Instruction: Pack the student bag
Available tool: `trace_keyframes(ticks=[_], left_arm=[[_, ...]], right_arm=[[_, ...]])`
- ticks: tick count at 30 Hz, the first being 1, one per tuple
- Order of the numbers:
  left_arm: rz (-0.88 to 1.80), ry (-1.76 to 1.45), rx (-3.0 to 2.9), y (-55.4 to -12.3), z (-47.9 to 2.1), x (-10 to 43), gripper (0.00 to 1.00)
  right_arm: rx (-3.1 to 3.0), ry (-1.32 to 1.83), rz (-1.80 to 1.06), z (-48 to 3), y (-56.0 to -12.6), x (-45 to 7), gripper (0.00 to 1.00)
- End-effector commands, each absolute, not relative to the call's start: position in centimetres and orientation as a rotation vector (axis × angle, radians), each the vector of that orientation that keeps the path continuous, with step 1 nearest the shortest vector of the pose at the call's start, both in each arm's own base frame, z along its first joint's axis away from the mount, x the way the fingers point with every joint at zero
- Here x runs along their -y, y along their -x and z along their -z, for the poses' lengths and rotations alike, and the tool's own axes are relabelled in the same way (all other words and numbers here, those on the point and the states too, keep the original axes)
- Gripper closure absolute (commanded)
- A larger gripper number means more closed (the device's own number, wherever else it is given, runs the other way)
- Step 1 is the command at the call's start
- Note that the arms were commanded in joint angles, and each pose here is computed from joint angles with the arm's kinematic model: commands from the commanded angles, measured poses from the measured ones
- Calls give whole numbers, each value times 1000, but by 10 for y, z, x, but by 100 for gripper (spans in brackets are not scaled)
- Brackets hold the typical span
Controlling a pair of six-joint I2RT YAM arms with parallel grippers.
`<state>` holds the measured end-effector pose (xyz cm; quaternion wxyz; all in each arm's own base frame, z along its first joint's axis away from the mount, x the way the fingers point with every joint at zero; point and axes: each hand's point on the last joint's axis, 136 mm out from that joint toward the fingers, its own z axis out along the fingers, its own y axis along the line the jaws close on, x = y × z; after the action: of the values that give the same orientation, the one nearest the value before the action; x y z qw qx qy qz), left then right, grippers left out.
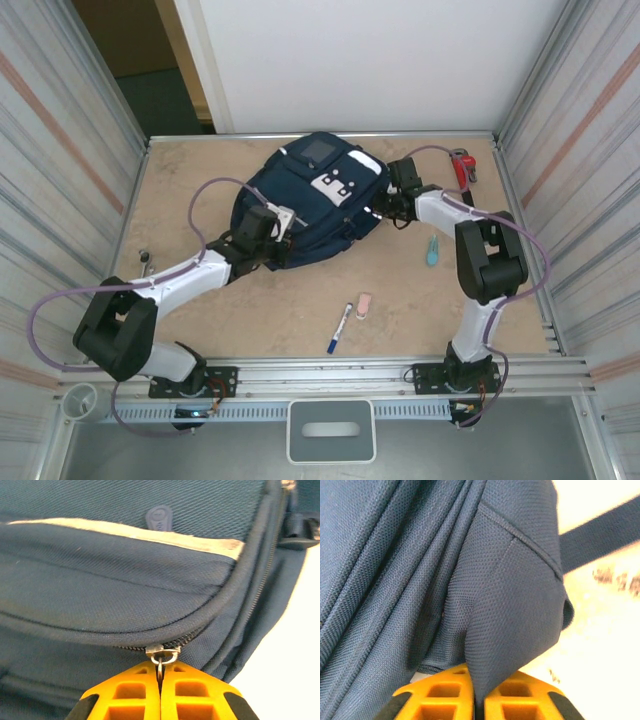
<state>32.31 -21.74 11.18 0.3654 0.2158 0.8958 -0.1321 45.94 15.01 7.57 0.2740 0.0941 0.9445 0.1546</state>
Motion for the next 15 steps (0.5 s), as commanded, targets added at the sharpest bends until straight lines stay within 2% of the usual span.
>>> trace_keyframes(ticks=[1,3,6,10,15], left_arm=[[524,-524,-2263,-323,-137,244,100],[573,-489,-2247,-326,-145,254,100],[577,-461,-2232,-330,-152,262,100],[577,-475,-2219,-330,-153,269,100],[573,-496,-2226,-327,-150,270,100]], right_arm=[[-2478,-199,-307,-106,-480,-129,75],[-2466,-187,-319,-118,-468,-130,56],[-2473,-208,-463,-121,-437,-144,40],[-2479,-233,-778,-110,-393,-185,26],[-2530,-236,-902,-82,-359,-224,22]])
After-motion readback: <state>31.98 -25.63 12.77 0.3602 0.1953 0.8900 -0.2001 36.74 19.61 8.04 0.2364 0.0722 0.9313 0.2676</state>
